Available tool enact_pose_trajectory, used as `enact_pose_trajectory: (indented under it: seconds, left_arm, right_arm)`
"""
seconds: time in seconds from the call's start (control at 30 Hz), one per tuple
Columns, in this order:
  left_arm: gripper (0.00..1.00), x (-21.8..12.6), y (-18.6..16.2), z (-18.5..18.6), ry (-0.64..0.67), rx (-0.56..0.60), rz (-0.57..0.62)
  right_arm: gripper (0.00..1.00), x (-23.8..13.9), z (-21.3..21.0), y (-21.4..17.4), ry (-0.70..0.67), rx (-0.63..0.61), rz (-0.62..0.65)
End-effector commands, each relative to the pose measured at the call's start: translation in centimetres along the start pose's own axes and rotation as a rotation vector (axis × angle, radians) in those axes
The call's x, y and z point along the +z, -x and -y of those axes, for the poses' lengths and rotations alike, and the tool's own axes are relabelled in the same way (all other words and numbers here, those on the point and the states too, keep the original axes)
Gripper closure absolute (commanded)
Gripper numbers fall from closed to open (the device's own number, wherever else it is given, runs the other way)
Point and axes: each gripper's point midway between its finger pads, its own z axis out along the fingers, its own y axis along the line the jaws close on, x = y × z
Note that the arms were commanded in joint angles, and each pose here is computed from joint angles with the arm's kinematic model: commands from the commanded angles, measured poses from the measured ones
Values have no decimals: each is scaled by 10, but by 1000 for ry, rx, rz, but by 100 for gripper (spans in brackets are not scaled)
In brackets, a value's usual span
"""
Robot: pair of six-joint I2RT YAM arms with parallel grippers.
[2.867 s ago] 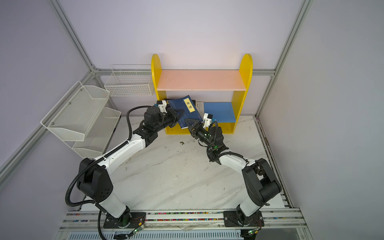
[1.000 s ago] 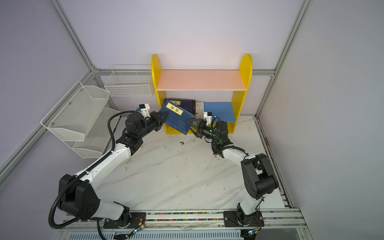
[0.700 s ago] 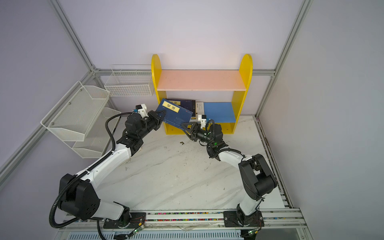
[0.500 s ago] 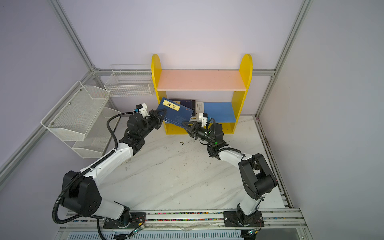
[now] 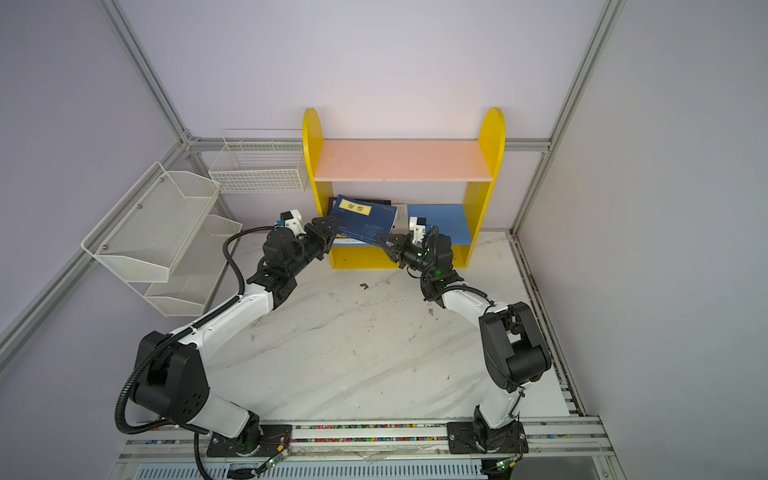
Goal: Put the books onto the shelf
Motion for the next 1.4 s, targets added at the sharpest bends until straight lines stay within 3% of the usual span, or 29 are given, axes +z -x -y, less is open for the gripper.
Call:
enact_pose_trajectory:
  seconds: [0.0,0.1,0.33,0.63,1.37]
  left_arm:
    - [39,-16,0,4,-2,58,-24]
    - [35,-26,5,-7,27,68,-39]
    - [33,-74,30,-31,116,84,34]
    - [31,-121,56,-51,218,100,138]
    - [30,-122,56,-66,250,75,131]
  right_arm:
    - [96,-4,-2,32,-56,-109,30]
    - [96,7,3,40,-107,-181,-28]
    - [96,31,6,45,-70,-233,-189]
    - [96,52,16,60,-118,-295,-232]
    - [93,79,30,50,-109,-313,-279]
